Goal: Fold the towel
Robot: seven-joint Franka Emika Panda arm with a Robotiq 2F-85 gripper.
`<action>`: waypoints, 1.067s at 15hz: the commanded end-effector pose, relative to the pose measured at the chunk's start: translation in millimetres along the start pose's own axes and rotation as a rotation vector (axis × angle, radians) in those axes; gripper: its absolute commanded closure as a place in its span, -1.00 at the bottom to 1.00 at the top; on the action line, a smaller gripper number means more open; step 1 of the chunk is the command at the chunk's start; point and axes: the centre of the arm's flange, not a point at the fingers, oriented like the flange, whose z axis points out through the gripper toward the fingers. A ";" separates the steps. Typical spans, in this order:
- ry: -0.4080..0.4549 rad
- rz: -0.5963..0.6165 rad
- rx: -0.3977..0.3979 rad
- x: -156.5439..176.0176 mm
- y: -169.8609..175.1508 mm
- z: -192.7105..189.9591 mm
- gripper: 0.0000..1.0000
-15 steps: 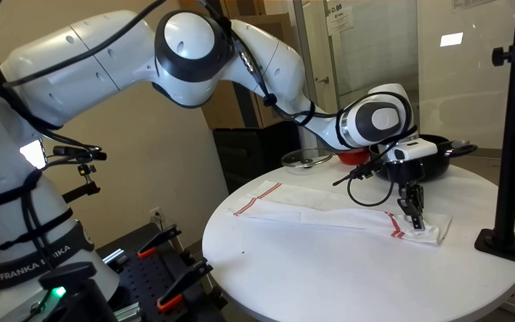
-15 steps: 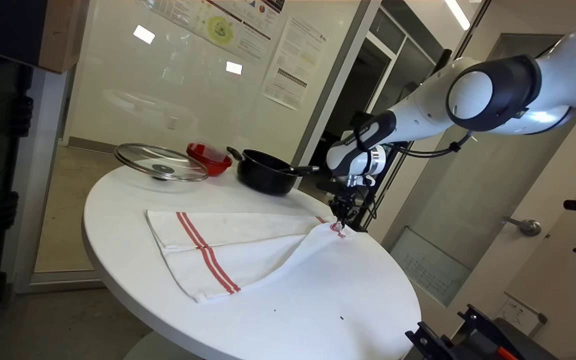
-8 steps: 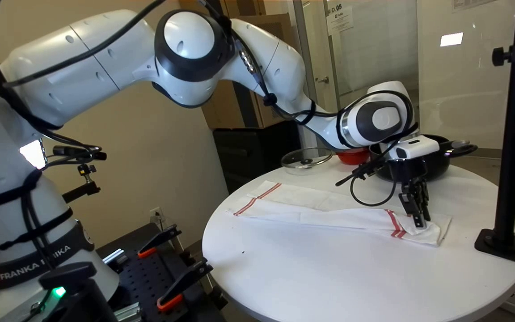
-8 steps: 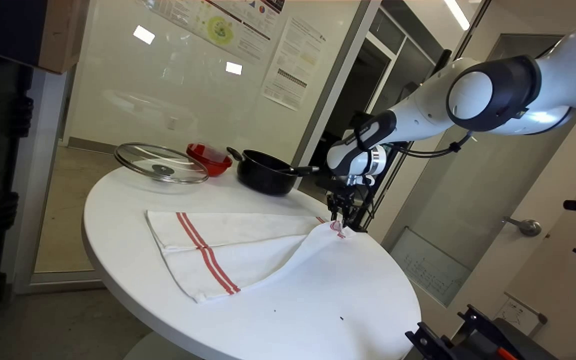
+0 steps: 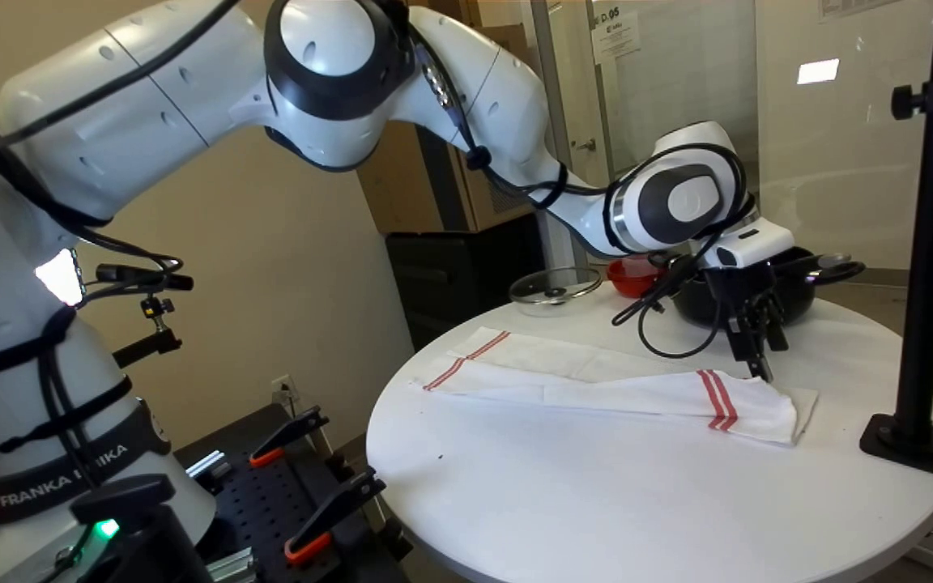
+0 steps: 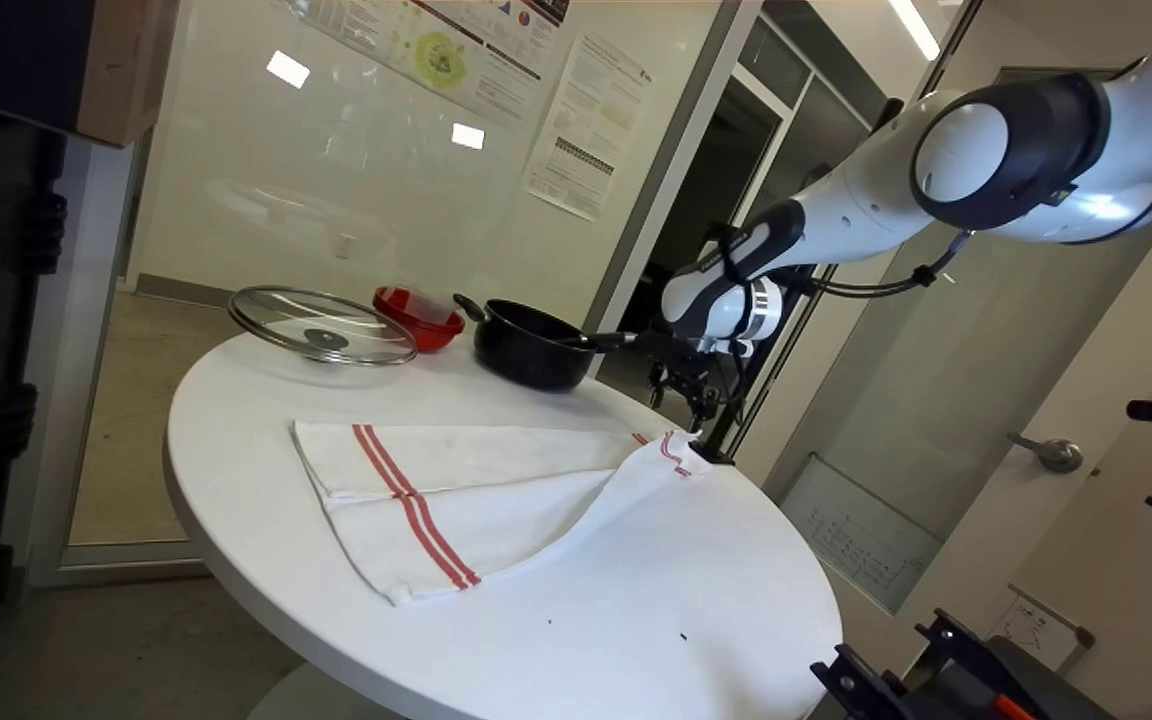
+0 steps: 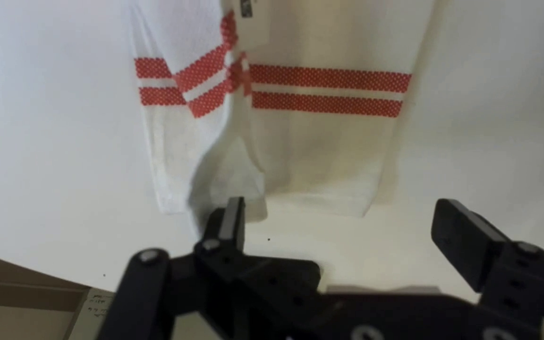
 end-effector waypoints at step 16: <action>-0.105 -0.220 0.000 -95.2 76.6 -49.5 -1.00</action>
